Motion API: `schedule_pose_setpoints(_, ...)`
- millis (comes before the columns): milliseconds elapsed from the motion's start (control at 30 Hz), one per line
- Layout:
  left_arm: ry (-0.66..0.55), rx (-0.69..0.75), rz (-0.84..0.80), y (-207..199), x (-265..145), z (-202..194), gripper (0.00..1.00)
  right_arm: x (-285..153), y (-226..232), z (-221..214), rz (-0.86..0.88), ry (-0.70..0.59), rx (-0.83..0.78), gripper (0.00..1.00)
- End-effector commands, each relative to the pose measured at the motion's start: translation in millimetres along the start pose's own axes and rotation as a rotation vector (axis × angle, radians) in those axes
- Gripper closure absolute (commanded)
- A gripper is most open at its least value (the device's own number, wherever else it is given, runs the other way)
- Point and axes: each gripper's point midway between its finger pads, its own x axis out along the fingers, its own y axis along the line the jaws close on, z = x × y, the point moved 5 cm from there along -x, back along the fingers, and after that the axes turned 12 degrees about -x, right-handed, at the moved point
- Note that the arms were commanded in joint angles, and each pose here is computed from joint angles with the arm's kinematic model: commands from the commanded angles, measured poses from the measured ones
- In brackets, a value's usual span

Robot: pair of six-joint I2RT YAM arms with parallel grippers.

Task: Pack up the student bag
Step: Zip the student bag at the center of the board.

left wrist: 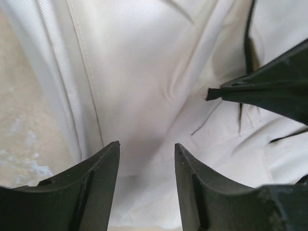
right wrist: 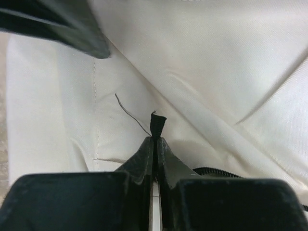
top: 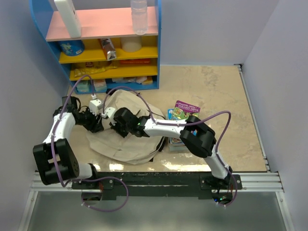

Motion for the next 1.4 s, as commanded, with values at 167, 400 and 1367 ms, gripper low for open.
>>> schedule_pose_setpoints(167, -0.121, 0.094, -0.154, -47.2, -26.1, 28.9, 0.44, -35.7, -32.9, 49.9, 0.031, -0.227, 0.203, 1.0)
schedule_pose_setpoints(400, -0.098, 0.124, -0.175, -66.2, -1.5, 32.5, 0.45, -42.1, -33.3, 49.5, 0.025, -0.235, 0.222, 1.0)
schedule_pose_setpoints(1367, -0.208, 0.262, -0.154, -73.3, 3.0, 65.5, 0.37, -71.1, -102.3, 102.5, 0.111, -0.499, 0.555, 1.0)
